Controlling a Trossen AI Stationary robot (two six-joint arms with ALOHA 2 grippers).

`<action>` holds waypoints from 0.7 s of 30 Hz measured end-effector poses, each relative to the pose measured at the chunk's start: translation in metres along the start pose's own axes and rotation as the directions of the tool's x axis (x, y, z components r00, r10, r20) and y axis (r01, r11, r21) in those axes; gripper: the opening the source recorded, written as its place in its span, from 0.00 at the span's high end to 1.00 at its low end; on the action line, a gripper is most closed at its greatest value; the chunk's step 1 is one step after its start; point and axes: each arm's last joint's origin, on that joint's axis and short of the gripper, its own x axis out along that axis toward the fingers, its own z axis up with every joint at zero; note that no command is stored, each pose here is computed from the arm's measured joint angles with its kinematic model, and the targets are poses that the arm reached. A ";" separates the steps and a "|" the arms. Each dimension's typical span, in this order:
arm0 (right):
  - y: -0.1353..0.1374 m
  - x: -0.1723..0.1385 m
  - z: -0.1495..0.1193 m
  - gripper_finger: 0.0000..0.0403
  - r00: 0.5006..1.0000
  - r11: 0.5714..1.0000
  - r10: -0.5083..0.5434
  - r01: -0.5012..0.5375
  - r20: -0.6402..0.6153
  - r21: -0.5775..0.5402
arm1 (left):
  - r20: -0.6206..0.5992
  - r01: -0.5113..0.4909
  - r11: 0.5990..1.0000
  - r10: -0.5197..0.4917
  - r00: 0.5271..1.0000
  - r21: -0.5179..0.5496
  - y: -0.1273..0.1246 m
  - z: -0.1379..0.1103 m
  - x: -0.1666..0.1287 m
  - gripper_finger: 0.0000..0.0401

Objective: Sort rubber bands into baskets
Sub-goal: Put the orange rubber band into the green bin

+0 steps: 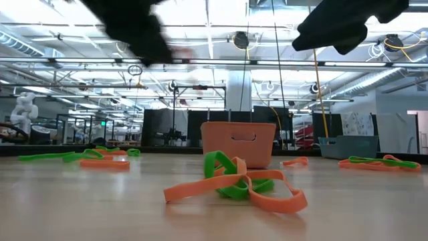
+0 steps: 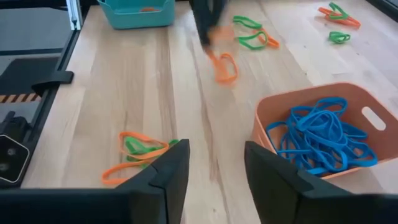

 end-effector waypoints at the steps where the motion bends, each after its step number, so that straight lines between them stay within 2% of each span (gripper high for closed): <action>1: 0.000 0.000 0.000 0.63 1.000 1.000 0.000 0.000 0.000 0.000 | -0.057 0.011 0.999 -0.013 0.998 -0.034 -0.003 -0.004 -0.013 1.00; 4: 0.000 0.000 0.000 0.63 1.000 1.000 0.001 -0.001 0.000 0.001 | -0.220 0.056 0.984 -0.094 0.971 -0.171 -0.016 -0.018 -0.051 1.00; 7: -0.001 0.001 0.000 0.63 1.000 1.000 0.000 0.000 0.000 0.002 | -0.358 0.089 0.949 -0.200 0.912 -0.302 -0.031 -0.033 -0.082 1.00; 12: -0.001 0.001 0.001 0.63 1.000 1.000 0.000 0.000 0.001 0.003 | -0.493 -0.022 0.892 -0.229 0.839 -0.452 -0.052 -0.057 -0.117 1.00; 15: -0.001 0.001 0.001 0.63 1.000 1.000 0.001 -0.001 0.000 0.001 | -0.543 -0.073 0.875 -0.229 0.808 -0.478 -0.065 -0.068 -0.125 1.00; 21: -0.001 0.001 0.000 0.63 1.000 1.000 0.000 0.000 0.000 -0.009 | -0.630 -0.137 0.877 -0.214 0.747 -0.461 -0.080 -0.090 -0.117 0.99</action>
